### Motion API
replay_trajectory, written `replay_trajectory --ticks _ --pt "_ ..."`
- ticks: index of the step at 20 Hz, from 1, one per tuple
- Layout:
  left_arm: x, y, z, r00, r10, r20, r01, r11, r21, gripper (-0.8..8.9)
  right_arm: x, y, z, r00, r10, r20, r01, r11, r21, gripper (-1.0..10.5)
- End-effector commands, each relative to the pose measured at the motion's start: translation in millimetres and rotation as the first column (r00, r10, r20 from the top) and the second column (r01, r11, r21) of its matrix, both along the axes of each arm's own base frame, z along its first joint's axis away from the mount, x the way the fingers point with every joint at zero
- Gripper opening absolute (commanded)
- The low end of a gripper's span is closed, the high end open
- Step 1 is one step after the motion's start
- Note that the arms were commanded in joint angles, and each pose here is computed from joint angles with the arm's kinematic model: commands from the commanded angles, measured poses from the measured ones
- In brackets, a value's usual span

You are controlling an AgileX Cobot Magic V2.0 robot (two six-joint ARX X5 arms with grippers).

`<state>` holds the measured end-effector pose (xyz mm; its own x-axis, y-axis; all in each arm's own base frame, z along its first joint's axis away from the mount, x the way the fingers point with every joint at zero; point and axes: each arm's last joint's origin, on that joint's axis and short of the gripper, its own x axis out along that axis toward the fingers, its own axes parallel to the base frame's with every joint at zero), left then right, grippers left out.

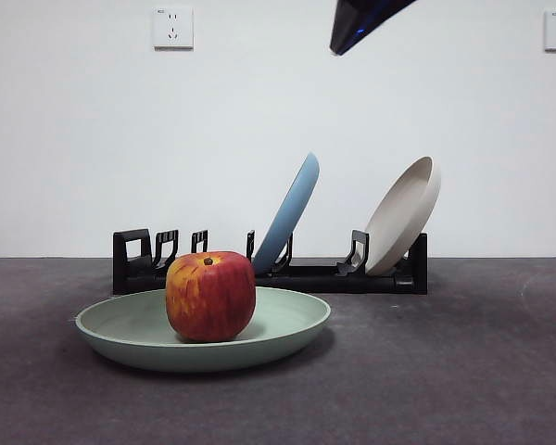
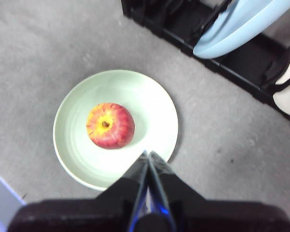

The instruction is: Take the green plate from the plate rack,put the plate on the table,take the apple from the table,put the apple in the plate

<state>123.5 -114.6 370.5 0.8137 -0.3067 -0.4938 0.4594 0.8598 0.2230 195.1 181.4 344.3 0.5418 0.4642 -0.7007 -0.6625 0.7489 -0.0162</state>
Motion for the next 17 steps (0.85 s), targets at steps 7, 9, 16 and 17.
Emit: replay_trajectory --ticks 7,9,16,17 --pt "-9 20 -100 0.995 0.087 -0.043 -0.093 0.986 -0.141 -0.09 -46 -48 -95 0.987 -0.152 0.054 0.142 0.977 0.161 -0.1" --pt "-15 25 -124 0.994 0.102 -0.039 -0.108 0.976 -0.188 -0.09 -54 -56 -114 0.974 -0.215 0.065 0.198 0.958 0.209 -0.1" --pt "-20 30 -152 0.994 0.112 -0.006 -0.11 0.966 -0.233 -0.03 -61 -67 -136 0.942 -0.317 0.109 0.292 0.935 0.201 -0.1" --pt "-20 30 -152 0.994 0.111 -0.008 -0.11 0.967 -0.229 -0.03 -61 -67 -136 0.942 -0.317 0.109 0.291 0.935 0.202 0.0"
